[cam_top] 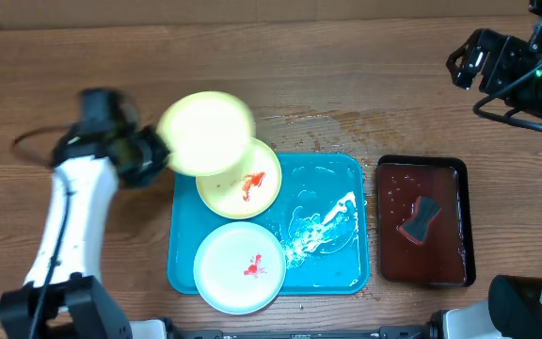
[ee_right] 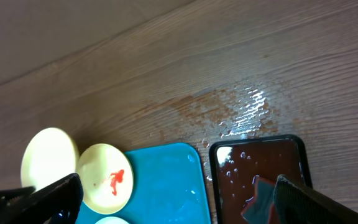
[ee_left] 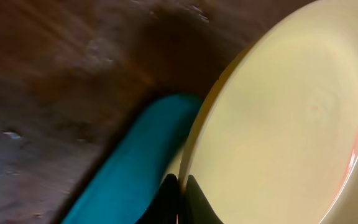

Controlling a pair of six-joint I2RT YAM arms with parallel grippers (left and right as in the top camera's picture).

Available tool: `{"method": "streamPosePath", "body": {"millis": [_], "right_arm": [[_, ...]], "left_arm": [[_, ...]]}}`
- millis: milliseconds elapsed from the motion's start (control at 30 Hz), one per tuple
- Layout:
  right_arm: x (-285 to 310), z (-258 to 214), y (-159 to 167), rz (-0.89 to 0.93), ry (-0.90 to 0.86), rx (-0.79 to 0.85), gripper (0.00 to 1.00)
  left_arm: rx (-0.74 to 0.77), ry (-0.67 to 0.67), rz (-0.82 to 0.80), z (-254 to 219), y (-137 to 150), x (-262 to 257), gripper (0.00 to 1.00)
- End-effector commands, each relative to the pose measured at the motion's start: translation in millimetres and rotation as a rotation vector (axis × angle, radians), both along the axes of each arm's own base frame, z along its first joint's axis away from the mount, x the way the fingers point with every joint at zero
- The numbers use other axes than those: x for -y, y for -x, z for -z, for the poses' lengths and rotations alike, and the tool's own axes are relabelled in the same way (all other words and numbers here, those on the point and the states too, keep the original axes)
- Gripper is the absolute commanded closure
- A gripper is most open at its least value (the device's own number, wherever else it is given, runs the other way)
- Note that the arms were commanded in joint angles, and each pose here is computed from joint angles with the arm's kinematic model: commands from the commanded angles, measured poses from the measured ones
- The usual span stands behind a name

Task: Clean dirty plates on tray and stack at the side
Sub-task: 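Swing the held yellow plate leftward and lower it onto the table, then release the plate and reach the left gripper to the upper yellow plate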

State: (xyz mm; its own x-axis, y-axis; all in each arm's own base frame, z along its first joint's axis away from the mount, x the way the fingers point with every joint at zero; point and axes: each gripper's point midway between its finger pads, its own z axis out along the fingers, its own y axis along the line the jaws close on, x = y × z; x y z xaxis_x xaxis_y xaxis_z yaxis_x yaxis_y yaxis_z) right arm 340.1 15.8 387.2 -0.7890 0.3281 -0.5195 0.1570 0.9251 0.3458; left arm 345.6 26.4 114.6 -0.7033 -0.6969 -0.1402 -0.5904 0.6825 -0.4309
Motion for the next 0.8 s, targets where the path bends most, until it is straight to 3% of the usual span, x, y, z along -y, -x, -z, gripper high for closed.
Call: {"method": "streamPosePath", "body": {"millis": [0, 167, 367, 767], "right_arm": [[-2.8, -5.0, -1.2, -0.015, -0.014, 0.018, 0.0], [-2.8, -4.6, -1.5, -0.015, -0.014, 0.017, 0.0], [-2.8, -3.4, -2.6, -0.015, -0.015, 0.013, 0.0], [-2.7, -3.2, -2.8, -0.021, -0.01, 0.014, 0.0]], "left_arm": [[0.018, 0.069, -0.142, 4.1, 19.9, -45.7, 0.96], [0.002, 0.016, -0.287, 13.4, 49.5, -111.6, 0.96], [-0.172, -0.122, -0.462, 36.6, 89.9, -156.5, 0.96], [-0.421, -0.049, -0.496, 116.9, 118.9, -141.7, 0.95]]}}
